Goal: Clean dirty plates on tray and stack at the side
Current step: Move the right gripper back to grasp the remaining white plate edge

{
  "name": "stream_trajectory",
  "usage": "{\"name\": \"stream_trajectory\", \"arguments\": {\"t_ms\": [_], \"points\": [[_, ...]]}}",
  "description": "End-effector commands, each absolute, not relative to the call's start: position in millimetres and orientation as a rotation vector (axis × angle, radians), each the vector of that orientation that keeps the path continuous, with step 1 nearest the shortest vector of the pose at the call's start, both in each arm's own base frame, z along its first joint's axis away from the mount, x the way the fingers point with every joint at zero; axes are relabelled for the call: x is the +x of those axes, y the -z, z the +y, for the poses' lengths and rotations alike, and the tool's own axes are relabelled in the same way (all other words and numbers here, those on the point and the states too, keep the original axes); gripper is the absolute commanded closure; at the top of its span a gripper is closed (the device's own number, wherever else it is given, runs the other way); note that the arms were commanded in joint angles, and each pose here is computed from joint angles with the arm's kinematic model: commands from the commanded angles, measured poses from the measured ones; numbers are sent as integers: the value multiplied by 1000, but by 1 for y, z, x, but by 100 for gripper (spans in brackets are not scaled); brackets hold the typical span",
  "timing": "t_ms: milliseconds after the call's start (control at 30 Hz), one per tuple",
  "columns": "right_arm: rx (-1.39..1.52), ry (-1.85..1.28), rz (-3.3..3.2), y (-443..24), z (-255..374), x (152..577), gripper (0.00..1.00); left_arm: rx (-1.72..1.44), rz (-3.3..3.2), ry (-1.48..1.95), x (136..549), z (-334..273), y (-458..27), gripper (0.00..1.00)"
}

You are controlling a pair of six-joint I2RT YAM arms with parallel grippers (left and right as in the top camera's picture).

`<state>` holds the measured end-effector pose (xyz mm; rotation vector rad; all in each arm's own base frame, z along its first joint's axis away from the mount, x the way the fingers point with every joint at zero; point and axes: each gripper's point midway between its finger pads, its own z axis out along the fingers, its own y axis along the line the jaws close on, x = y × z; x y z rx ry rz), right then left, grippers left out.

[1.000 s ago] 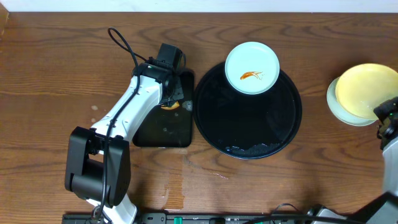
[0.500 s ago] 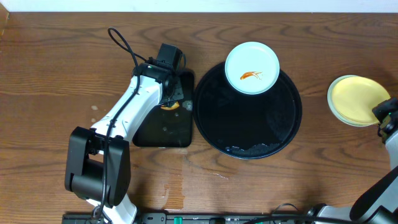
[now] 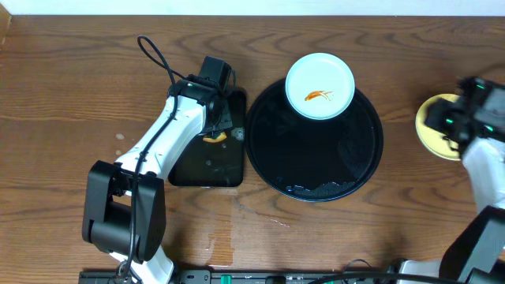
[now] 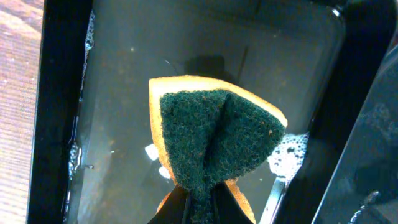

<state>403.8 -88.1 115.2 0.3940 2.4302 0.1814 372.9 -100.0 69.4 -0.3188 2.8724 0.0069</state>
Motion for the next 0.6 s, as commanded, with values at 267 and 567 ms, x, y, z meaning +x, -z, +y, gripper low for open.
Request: {"name": "stream_trajectory", "arguments": {"t_ms": [267,567], "points": [[-33,-331,2546,-140,28,449,47,-312,2867,-45,368,-92,-77,92],[74,-375,2713,-58,44,454,48,-311,2868,-45,368,-92,-76,91]]}}
